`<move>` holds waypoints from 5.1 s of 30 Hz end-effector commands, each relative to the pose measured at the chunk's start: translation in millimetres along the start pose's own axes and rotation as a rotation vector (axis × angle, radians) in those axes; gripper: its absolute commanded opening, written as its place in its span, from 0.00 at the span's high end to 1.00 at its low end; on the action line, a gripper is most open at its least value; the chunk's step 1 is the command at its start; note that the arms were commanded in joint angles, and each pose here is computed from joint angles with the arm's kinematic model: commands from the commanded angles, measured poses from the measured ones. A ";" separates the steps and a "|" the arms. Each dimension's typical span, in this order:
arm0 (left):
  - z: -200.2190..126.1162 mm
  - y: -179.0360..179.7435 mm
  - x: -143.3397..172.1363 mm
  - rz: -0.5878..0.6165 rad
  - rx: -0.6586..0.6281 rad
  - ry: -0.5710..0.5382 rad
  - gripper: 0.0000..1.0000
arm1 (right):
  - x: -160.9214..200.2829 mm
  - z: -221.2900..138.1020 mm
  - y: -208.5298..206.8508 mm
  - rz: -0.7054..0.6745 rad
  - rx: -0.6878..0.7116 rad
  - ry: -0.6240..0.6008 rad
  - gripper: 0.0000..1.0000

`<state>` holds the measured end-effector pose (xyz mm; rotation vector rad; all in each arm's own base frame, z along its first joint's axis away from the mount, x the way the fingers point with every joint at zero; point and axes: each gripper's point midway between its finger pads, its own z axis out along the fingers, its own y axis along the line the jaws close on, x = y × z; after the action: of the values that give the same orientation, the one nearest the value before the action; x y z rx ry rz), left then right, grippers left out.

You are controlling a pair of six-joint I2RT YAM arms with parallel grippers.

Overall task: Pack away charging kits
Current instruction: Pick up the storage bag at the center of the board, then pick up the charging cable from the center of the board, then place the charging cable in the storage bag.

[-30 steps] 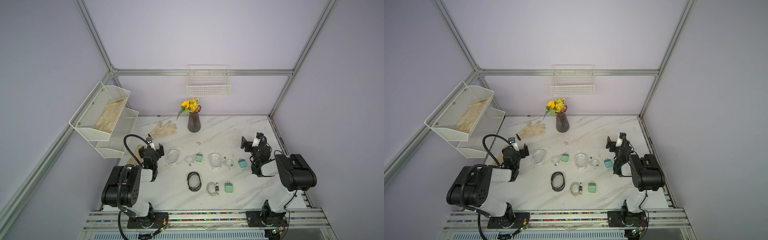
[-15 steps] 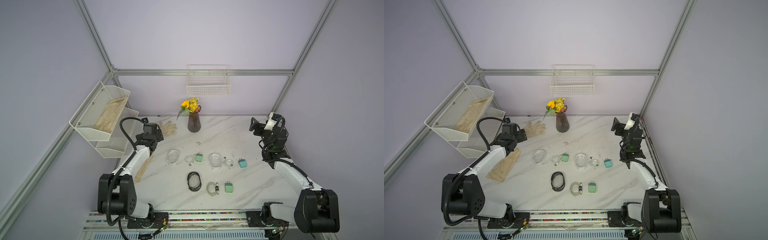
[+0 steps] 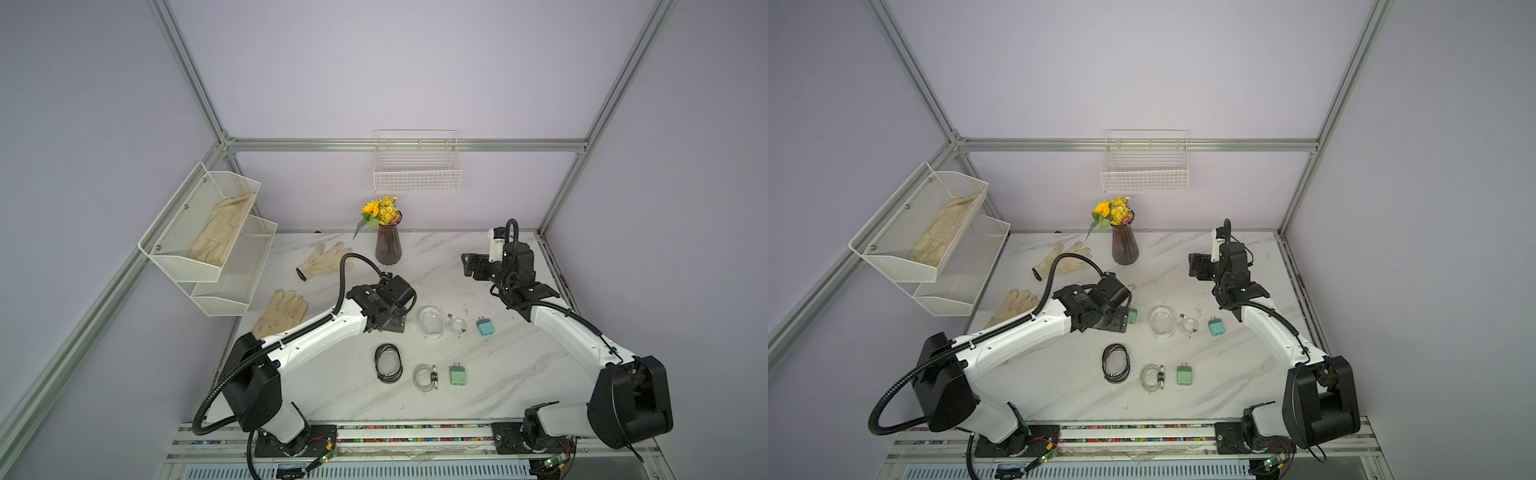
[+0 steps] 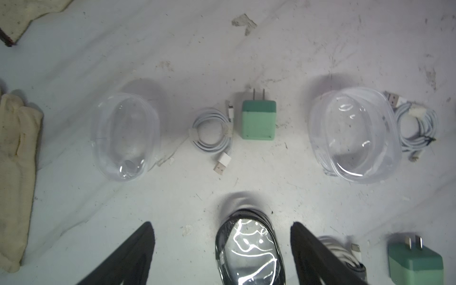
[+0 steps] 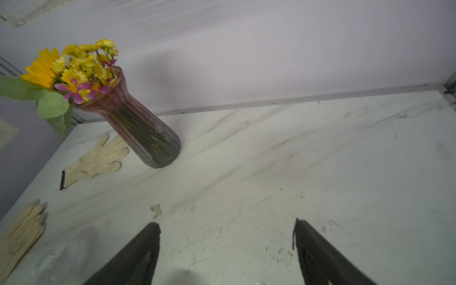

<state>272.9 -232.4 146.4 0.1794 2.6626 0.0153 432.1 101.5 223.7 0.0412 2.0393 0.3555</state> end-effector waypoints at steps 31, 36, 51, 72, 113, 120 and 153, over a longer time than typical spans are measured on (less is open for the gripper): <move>53.8 -29.8 85.6 -0.080 -0.245 0.280 0.41 | 23.6 19.0 21.0 0.061 -0.150 0.037 0.14; 57.8 -22.7 98.0 -0.084 -0.244 0.297 0.45 | 25.7 19.2 21.1 0.061 -0.153 0.042 0.15; 58.5 -17.1 111.1 -0.095 -0.168 0.284 0.95 | 30.4 18.1 32.2 0.048 -0.176 0.063 0.18; 26.5 -38.2 116.5 -0.135 0.373 0.128 1.00 | 158.0 -67.3 138.6 0.059 -0.256 0.491 0.40; 27.0 -36.5 94.9 -0.365 0.541 -0.014 1.00 | 328.2 -112.2 109.0 0.044 0.014 0.893 0.64; 23.6 -41.0 89.7 -0.379 0.571 -0.025 1.00 | 315.0 -111.2 112.7 0.041 0.015 0.860 0.80; 17.6 -32.0 82.2 -0.551 0.644 -0.063 1.00 | 287.5 -79.8 149.3 0.072 -0.075 0.728 0.86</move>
<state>204.4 -257.4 91.9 -0.3179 2.4988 -0.9692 200.2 277.0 50.1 -0.0789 2.7837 0.5622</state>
